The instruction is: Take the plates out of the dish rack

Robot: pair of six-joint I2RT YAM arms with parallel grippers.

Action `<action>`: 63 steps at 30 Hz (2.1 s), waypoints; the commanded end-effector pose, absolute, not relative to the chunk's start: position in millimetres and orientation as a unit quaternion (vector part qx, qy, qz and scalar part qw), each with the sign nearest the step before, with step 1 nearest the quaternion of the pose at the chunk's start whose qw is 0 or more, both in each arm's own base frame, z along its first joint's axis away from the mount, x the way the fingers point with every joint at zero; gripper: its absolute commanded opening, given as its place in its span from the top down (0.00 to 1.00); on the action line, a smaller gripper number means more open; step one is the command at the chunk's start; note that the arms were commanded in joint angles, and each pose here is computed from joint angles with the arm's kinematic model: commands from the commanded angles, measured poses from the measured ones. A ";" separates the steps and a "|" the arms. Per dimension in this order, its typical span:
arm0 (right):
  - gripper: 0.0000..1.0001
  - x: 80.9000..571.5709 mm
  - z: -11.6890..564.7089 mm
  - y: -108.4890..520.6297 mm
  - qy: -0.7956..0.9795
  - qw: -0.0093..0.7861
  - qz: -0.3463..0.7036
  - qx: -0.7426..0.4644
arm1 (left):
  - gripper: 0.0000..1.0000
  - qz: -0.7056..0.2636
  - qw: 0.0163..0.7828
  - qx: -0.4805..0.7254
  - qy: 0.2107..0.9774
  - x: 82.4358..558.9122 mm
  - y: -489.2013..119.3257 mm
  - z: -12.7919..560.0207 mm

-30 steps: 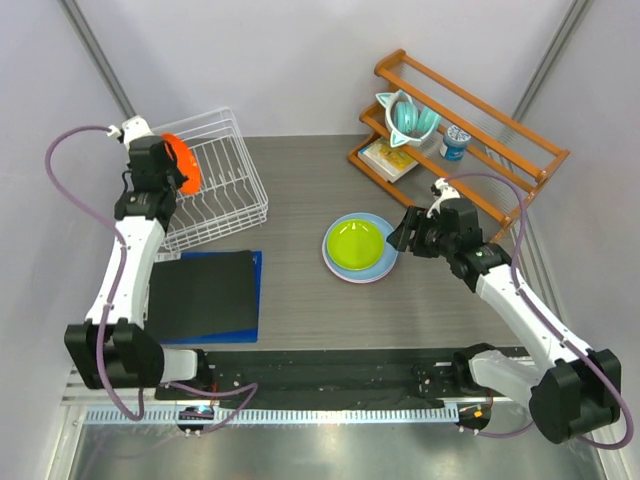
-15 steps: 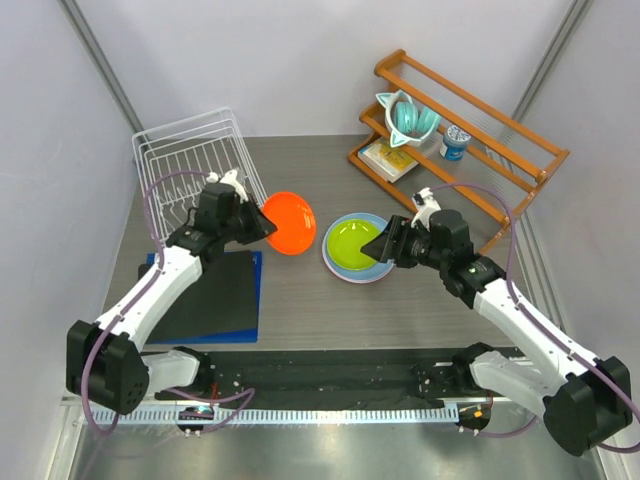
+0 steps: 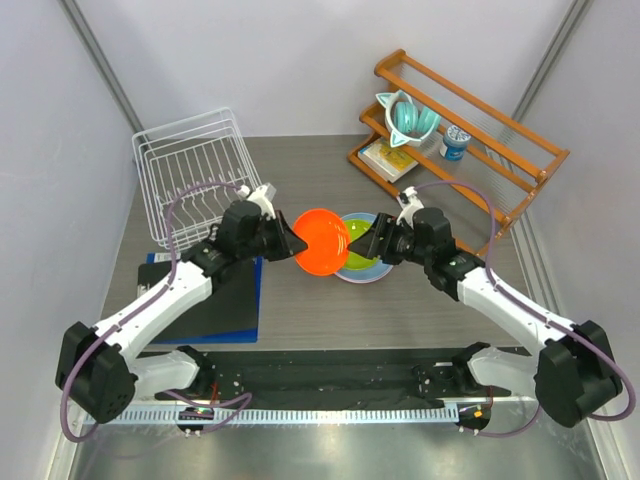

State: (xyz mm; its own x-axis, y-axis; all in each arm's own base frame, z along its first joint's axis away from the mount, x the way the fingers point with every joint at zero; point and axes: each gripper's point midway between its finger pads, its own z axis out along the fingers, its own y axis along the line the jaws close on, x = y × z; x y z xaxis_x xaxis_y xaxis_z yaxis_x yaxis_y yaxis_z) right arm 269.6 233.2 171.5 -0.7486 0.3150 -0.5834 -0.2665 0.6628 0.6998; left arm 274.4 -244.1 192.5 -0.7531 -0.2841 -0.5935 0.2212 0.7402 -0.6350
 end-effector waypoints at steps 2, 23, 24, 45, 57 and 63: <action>0.31 279.5 184.6 249.7 0.819 0.367 0.442 0.004 | 1.00 -0.397 0.372 -0.005 0.839 269.9 -263.0 212.9; 0.99 278.6 186.7 244.9 0.807 0.391 0.442 0.007 | 0.11 -0.358 0.383 0.021 0.851 267.4 -261.3 199.3; 0.99 279.7 179.7 237.1 0.820 0.388 0.420 0.021 | 0.06 -0.340 0.388 0.017 0.856 269.2 -255.2 197.6; 0.99 366.7 121.4 170.1 0.882 0.382 0.259 0.098 | 0.01 -0.104 0.555 -0.103 0.819 261.9 -108.6 207.1; 0.96 366.7 93.2 188.1 0.894 0.328 0.291 0.093 | 0.01 -0.073 0.550 -0.103 0.825 262.0 -100.1 200.9; 0.48 359.3 91.7 186.7 0.894 0.326 0.292 0.090 | 0.00 -0.068 0.544 -0.097 0.830 263.1 -102.0 196.4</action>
State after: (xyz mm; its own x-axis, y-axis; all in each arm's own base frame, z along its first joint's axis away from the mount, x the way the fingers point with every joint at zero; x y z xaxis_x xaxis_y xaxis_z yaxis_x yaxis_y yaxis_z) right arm 352.4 179.8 72.0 -0.7992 0.3548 -0.4852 0.0322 0.8313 0.5549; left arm 258.8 -105.0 191.4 -0.4090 -0.2426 -0.8797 -0.0725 0.9696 -0.2337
